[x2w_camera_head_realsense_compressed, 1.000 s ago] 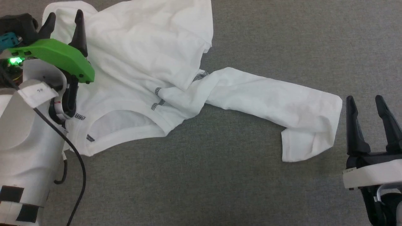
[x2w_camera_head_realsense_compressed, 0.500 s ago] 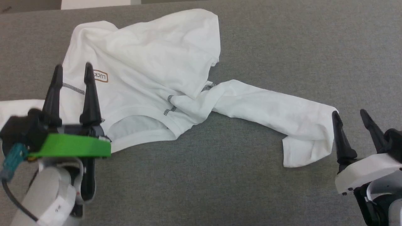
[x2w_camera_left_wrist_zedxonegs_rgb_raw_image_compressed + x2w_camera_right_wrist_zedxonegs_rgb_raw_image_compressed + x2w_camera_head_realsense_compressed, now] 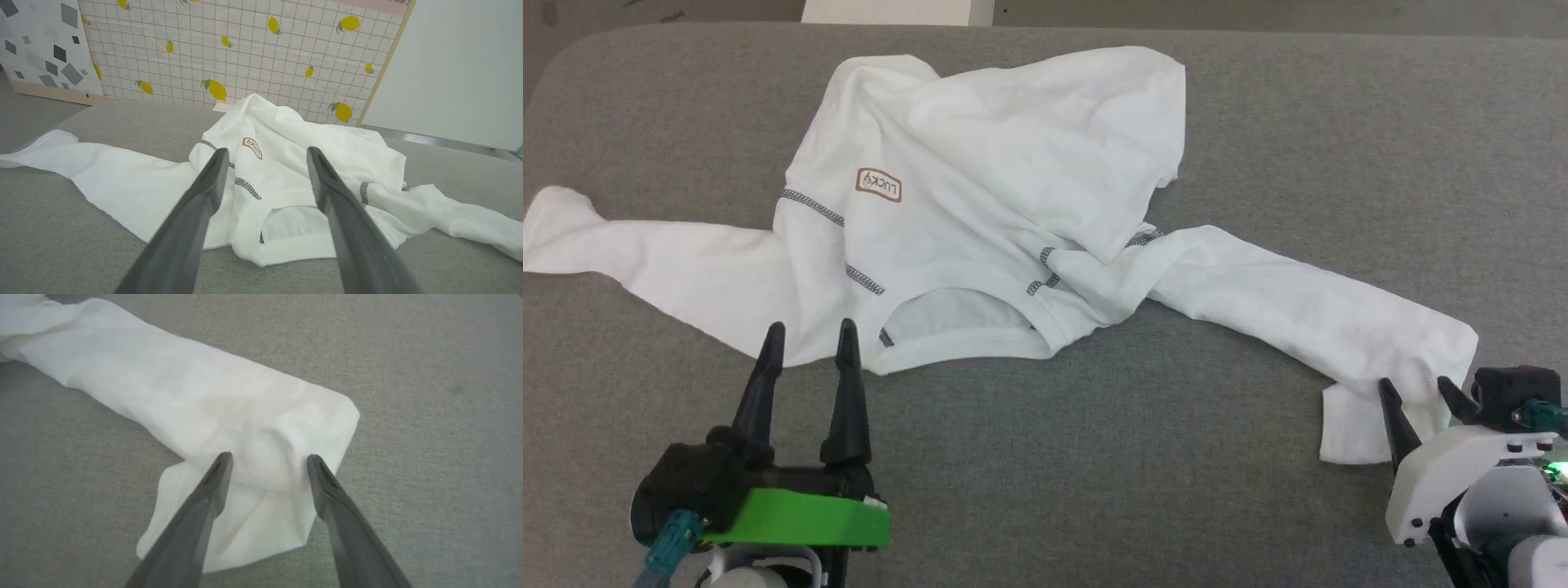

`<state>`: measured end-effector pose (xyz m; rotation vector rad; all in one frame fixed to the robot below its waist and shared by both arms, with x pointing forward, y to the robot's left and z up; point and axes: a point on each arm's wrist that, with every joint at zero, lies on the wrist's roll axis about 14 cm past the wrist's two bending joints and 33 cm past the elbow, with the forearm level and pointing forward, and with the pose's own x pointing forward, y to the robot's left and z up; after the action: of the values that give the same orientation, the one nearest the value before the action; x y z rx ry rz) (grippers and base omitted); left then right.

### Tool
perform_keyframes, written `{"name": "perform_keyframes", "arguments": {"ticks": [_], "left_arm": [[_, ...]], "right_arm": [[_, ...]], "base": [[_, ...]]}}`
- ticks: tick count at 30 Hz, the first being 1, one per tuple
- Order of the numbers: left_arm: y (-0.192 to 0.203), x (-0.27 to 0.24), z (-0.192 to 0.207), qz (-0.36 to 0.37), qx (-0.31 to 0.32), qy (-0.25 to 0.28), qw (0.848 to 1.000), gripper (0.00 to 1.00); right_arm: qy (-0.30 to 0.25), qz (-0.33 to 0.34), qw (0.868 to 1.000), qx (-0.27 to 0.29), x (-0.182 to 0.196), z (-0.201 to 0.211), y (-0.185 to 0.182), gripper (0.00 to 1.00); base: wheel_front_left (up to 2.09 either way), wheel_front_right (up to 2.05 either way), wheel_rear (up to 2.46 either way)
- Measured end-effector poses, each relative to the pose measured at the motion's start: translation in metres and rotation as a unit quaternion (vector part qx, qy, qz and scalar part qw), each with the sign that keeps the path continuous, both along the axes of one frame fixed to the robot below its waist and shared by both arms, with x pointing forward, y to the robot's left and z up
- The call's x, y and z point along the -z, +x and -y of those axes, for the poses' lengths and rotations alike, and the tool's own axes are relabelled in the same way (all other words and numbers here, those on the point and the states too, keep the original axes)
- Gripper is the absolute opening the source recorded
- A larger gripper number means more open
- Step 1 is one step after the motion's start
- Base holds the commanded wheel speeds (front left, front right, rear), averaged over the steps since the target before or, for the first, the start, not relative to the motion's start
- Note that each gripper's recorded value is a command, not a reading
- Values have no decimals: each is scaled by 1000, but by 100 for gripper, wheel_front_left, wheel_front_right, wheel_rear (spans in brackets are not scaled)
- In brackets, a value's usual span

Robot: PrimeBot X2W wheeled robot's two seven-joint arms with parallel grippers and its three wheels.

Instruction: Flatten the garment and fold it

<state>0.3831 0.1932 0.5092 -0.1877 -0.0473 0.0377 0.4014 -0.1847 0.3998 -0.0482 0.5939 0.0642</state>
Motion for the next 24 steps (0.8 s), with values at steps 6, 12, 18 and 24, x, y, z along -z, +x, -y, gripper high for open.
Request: {"name": "perform_keyframes", "arguments": {"ticks": [6, 12, 18, 24], "left_arm": [[4, -2, 4, 8, 10, 1, 1000, 100], [11, -3, 9, 13, 22, 0, 1000, 100], [13, -1, 11, 12, 28, 7, 999, 100], [13, -1, 10, 13, 25, 8, 1000, 100]], "right_arm": [[0, 30, 1000, -8, -10, -7, 19, 0], [-90, 124, 988, 3, -78, 41, 56, 0], [-110, 152, 981, 39, -110, 79, 61, 100], [-8, 133, 990, 41, -83, 42, 43, 100]], "base": [[0, 0, 0], [0, 0, 0], [0, 0, 0], [0, 0, 0]]}}
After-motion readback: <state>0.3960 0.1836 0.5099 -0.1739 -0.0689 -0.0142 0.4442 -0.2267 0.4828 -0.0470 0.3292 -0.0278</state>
